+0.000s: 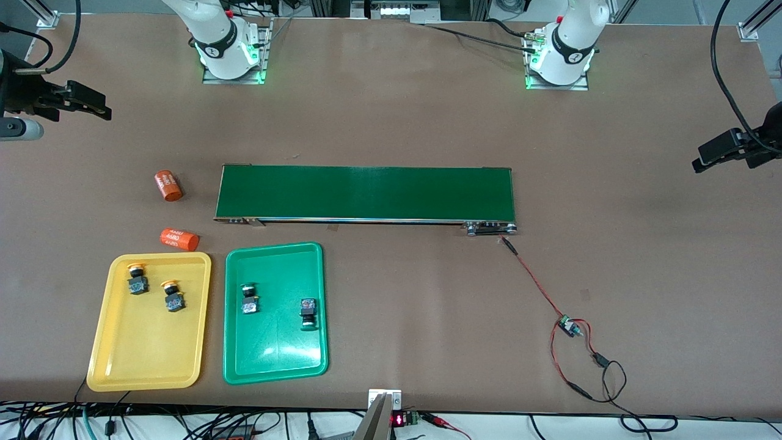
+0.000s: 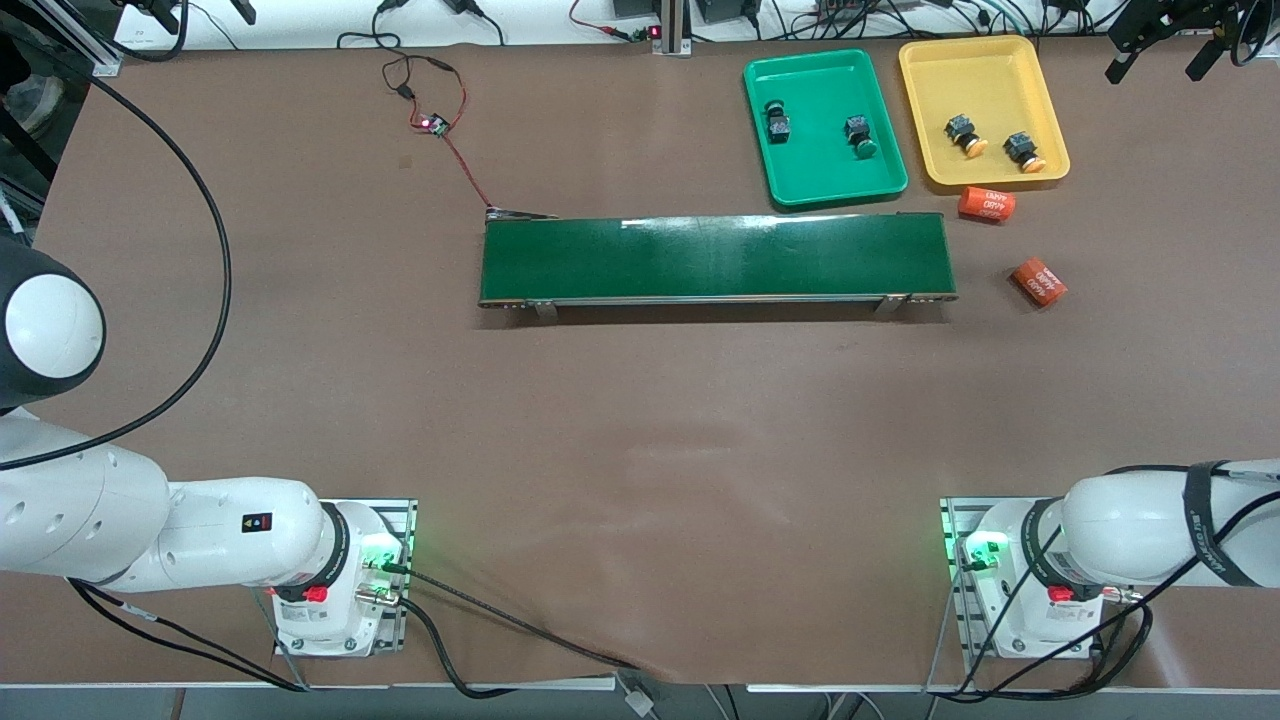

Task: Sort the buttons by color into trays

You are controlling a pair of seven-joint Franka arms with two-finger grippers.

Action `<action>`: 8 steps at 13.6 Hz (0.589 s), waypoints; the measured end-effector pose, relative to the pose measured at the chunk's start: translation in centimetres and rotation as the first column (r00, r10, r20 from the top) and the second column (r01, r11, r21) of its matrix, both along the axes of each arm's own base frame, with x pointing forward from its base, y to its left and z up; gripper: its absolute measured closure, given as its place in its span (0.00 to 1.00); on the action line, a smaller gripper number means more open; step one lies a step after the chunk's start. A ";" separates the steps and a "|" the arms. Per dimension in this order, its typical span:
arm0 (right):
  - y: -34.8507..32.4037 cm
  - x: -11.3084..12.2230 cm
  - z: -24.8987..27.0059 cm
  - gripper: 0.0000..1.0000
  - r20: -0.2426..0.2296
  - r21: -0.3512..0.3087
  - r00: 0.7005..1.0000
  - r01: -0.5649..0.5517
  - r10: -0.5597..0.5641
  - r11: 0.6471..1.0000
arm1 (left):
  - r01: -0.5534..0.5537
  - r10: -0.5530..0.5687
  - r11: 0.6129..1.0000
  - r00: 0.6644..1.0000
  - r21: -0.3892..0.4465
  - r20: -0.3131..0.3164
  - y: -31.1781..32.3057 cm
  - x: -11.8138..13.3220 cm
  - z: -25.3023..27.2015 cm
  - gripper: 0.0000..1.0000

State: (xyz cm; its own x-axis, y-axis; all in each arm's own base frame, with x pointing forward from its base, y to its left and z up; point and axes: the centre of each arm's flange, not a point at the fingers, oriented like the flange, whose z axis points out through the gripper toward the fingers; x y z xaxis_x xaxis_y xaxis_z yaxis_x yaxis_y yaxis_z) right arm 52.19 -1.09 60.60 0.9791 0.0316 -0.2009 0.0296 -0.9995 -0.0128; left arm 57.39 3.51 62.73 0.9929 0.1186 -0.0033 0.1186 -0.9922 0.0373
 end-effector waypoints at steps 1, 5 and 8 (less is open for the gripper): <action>0.0 0.0 0.0 0.00 0.000 0.000 1.000 0.000 0.000 1.000 | 0.000 0.000 1.000 1.000 0.000 0.004 0.0 -0.1 0.2 0.00; 0.0 0.0 0.0 0.00 0.001 0.000 1.000 0.000 0.000 1.000 | -0.001 0.001 1.000 1.000 -0.005 0.016 -0.1 -0.6 0.2 0.00; 0.0 0.4 0.2 0.00 0.029 -0.001 1.000 0.000 0.000 1.000 | 0.014 -0.015 1.000 1.000 -0.007 -0.017 -1.0 -1.1 0.1 0.00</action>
State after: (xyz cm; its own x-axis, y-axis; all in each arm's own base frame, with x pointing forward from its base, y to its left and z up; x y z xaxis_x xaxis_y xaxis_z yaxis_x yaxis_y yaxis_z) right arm 52.55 -1.10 60.79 0.9845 0.0315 -0.1724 0.0299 -0.9995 -0.0114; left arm 56.29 2.50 62.80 0.9944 0.1041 -0.0206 0.1049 -0.9936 0.0427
